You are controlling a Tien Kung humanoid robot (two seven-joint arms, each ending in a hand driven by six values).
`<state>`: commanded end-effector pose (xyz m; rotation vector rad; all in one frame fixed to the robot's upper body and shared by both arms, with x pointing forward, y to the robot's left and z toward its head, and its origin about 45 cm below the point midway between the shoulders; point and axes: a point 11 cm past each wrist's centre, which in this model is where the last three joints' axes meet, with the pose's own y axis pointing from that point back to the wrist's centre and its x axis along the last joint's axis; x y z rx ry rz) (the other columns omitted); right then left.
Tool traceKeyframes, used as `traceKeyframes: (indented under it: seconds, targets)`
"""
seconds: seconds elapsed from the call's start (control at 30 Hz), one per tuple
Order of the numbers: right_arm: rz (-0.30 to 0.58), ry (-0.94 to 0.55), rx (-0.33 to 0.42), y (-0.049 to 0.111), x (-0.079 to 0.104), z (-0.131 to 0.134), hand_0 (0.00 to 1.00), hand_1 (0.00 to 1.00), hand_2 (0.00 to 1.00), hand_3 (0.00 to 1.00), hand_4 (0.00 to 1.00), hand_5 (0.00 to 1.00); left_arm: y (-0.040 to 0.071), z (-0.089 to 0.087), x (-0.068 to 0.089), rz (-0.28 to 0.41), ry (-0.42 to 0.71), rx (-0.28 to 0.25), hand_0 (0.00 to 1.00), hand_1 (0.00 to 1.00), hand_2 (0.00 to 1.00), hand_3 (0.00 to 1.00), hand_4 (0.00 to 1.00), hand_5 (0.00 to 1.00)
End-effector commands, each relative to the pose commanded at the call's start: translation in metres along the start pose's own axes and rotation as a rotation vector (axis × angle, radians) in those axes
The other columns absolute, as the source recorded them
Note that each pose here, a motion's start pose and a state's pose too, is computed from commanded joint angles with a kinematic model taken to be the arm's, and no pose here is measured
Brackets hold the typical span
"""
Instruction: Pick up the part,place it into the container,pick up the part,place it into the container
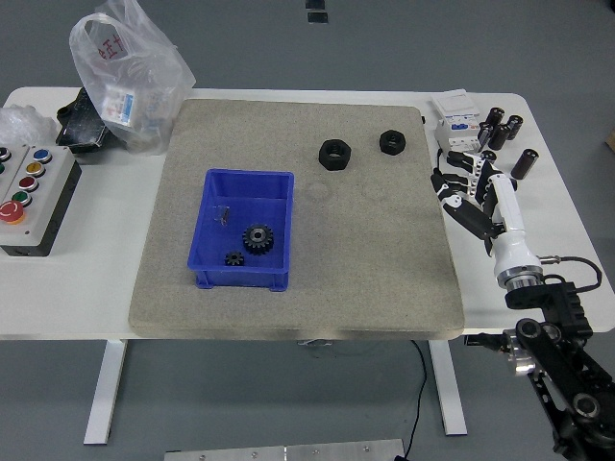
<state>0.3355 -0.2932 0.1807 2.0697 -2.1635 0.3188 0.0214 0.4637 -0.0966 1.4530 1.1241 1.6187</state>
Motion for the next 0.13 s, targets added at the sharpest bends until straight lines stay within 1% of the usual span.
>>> traceKeyframes:
  seconds: [0.13]
  targets:
    - [-0.011, 0.020, -0.005, -0.0002, -0.0007, 0.0002, 0.686, 0.694, 0.737, 0.732, 0.797, 0.291, 0.0000, 0.0000, -0.0008, -0.001, 0.001, 0.000, 0.607, 0.633, 0.613, 0.646, 0.637, 0.267]
